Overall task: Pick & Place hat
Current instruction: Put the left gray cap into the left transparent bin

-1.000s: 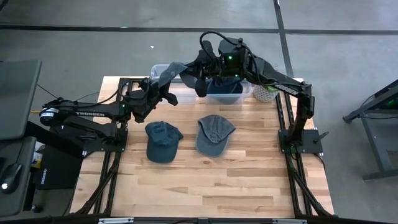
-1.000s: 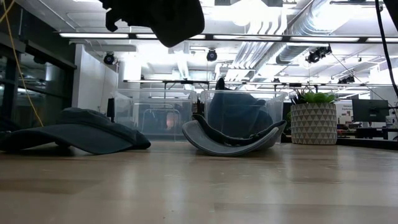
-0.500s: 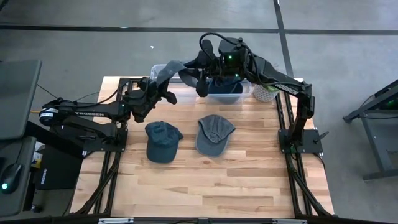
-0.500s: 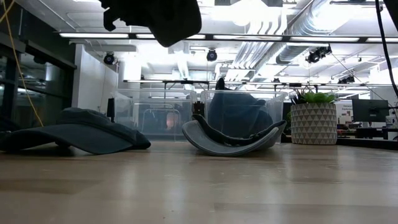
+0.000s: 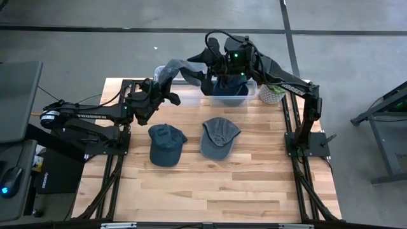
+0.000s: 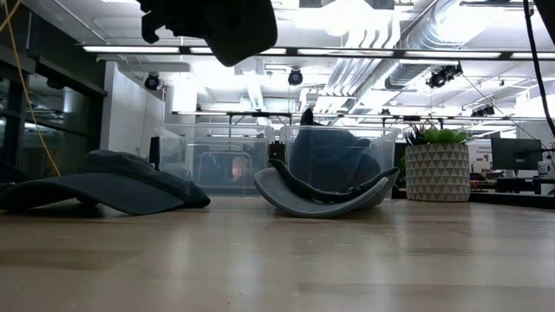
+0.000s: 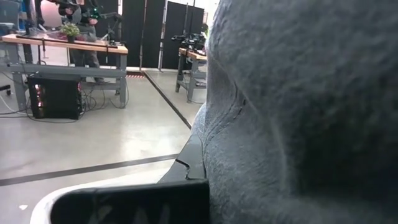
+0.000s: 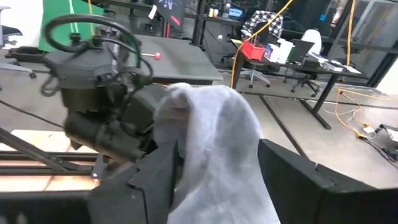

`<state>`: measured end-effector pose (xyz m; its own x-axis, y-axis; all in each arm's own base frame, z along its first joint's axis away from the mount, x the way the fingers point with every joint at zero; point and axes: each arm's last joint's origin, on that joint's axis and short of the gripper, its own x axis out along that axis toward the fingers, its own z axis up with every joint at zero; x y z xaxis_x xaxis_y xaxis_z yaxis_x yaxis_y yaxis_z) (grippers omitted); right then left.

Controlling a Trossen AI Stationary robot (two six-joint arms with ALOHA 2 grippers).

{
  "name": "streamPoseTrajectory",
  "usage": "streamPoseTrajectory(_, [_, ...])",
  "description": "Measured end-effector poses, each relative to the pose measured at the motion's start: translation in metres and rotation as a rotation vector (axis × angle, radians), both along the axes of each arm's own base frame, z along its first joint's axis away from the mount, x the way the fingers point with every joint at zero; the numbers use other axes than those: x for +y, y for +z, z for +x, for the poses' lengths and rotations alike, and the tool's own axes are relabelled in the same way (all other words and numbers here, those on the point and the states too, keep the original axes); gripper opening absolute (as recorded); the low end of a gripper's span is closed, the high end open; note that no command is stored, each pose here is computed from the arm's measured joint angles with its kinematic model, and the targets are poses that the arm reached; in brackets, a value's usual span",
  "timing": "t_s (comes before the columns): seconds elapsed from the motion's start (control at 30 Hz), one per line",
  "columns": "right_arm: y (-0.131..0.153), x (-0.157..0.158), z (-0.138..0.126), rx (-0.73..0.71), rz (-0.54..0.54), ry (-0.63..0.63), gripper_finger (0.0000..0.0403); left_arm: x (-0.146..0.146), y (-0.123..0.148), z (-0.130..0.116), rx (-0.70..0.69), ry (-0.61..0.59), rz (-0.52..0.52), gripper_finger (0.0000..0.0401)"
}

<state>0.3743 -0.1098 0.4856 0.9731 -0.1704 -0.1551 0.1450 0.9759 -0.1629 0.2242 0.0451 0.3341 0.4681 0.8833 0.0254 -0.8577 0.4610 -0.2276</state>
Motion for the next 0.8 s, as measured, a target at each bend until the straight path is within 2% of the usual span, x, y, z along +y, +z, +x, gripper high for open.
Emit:
streamPoseTrajectory(0.23, [0.01,-0.009,-0.014,-0.028,-0.007,-0.023,0.0221,0.001,-0.001,-0.001,0.005,0.024,-0.009,0.0])
streamPoseTrajectory(0.5, [0.039,0.003,-0.051,-0.086,-0.039,-0.036,0.0222,0.025,-0.004,-0.004,-0.029,0.004,-0.043,0.0])
streamPoseTrajectory(0.67, [0.049,0.008,-0.08,-0.027,-0.058,-0.127,0.0222,0.045,-0.008,-0.009,0.026,-0.043,-0.17,0.0])
streamPoseTrajectory(0.8, [0.05,0.01,-0.102,0.051,-0.06,-0.21,0.0222,0.062,0.006,-0.021,0.113,-0.037,-0.267,0.0])
